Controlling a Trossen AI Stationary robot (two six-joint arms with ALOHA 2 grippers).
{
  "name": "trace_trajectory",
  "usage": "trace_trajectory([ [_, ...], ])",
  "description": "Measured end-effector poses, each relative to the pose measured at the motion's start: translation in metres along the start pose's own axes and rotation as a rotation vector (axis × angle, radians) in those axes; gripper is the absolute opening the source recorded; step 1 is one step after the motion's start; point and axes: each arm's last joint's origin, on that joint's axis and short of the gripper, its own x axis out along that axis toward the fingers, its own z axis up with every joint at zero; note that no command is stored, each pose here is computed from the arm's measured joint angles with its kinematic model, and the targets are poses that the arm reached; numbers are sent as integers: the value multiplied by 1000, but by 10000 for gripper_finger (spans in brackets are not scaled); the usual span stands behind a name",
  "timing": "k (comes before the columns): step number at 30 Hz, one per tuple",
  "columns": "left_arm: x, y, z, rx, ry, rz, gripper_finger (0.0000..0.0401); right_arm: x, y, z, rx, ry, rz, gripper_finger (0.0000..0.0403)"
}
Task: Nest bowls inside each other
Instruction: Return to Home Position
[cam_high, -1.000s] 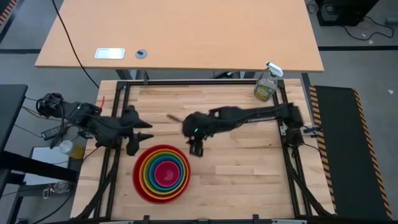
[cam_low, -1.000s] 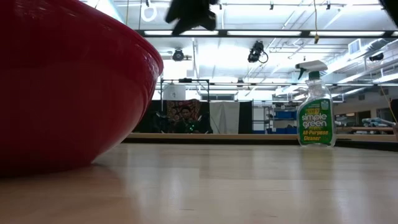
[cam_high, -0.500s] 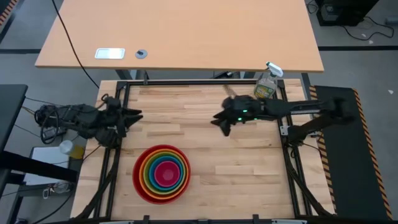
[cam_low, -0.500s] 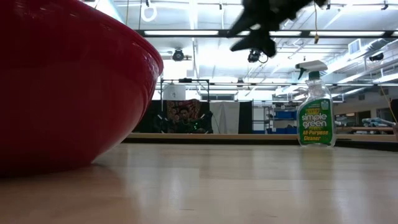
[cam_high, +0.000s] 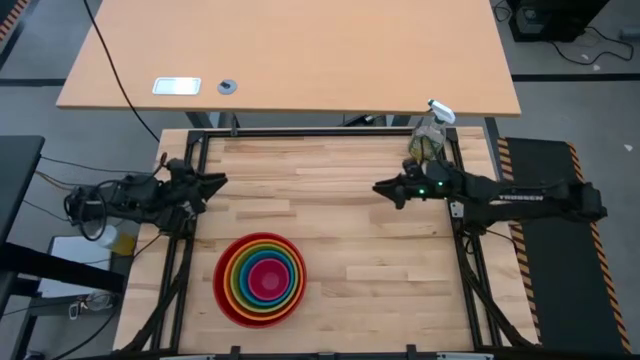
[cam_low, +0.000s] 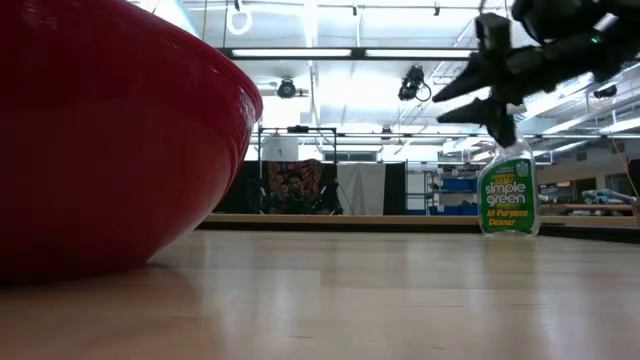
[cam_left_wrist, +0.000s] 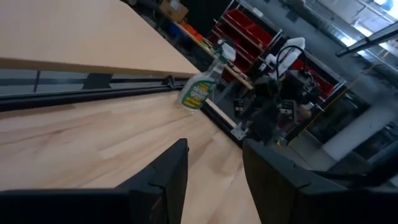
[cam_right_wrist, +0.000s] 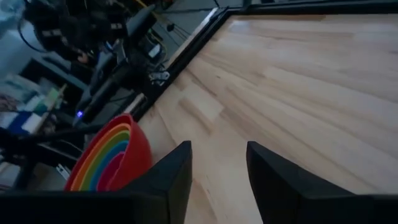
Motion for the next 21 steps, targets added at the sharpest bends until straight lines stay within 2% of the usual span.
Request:
trace_trajectory([
  [10, 9, 21, -33, -95, -21, -3, 155, -24, -31, -25, 85, -73, 17, 152],
  [21, 25, 32, -63, -227, 8, -9, 155, -29, -60, -56, 208, -146, 90, 142],
])
